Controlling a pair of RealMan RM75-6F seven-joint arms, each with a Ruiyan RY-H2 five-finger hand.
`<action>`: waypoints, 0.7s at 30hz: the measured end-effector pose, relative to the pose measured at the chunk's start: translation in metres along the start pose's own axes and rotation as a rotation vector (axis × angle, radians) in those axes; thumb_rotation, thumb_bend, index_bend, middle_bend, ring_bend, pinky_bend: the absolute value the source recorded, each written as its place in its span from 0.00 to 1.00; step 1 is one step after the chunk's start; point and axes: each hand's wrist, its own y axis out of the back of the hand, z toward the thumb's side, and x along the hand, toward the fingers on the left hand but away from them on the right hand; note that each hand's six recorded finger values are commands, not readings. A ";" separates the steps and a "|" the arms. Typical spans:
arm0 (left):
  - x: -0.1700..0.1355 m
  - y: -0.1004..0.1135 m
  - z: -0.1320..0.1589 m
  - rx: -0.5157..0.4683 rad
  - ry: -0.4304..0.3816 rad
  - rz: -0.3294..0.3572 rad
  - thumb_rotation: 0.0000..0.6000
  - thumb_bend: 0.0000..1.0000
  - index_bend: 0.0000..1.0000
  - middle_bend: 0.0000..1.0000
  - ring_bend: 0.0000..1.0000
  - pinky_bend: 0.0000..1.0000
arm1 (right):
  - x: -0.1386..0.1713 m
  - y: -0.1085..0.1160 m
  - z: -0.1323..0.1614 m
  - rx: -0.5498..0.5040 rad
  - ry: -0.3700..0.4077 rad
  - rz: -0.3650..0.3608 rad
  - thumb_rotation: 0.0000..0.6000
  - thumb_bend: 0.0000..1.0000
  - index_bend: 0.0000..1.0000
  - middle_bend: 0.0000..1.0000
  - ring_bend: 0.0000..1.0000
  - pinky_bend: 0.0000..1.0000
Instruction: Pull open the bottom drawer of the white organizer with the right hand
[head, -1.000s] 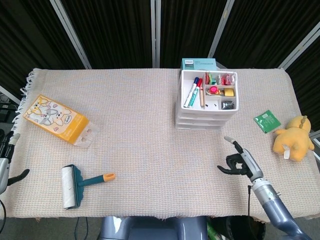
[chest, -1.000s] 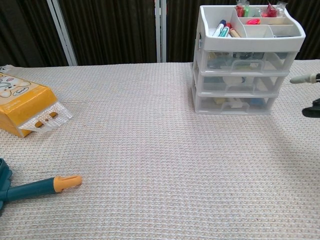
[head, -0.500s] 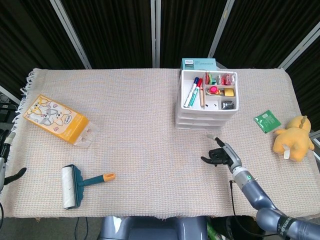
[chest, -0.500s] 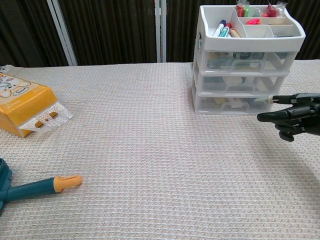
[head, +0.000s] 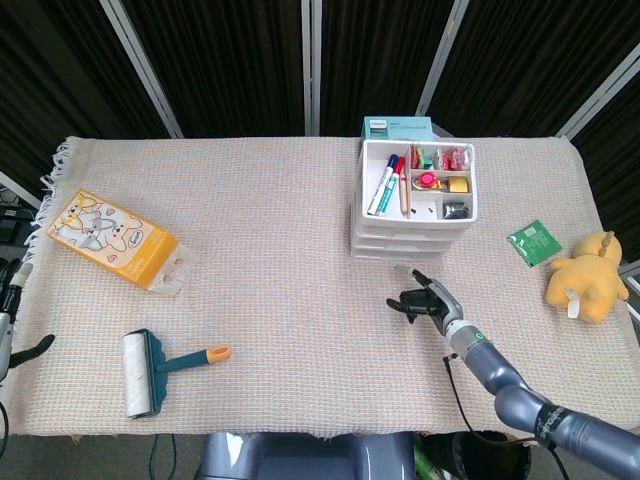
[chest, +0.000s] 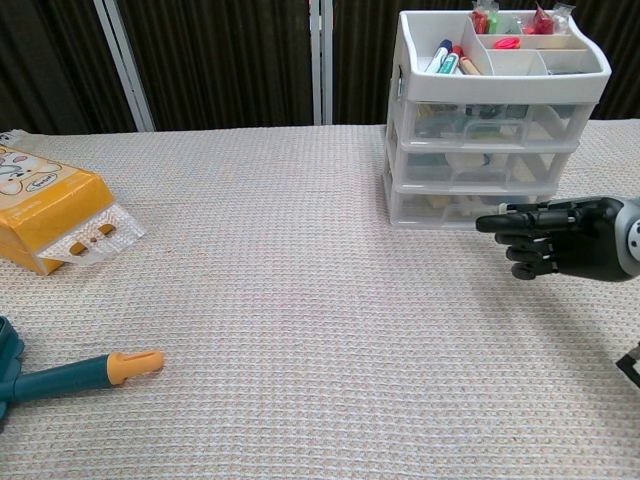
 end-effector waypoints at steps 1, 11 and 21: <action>0.000 0.000 0.000 0.003 0.003 0.001 1.00 0.12 0.00 0.00 0.00 0.00 | -0.001 -0.001 0.000 -0.008 -0.004 0.006 1.00 0.15 0.19 0.84 0.84 0.75; 0.002 0.001 0.000 0.005 0.007 0.005 1.00 0.12 0.00 0.00 0.00 0.00 | -0.017 -0.003 0.000 -0.108 -0.047 0.050 1.00 0.15 0.18 0.84 0.84 0.75; 0.006 -0.001 -0.004 0.000 0.021 -0.011 1.00 0.12 0.00 0.00 0.00 0.00 | -0.030 -0.001 0.004 -0.181 -0.053 0.066 1.00 0.15 0.15 0.84 0.84 0.75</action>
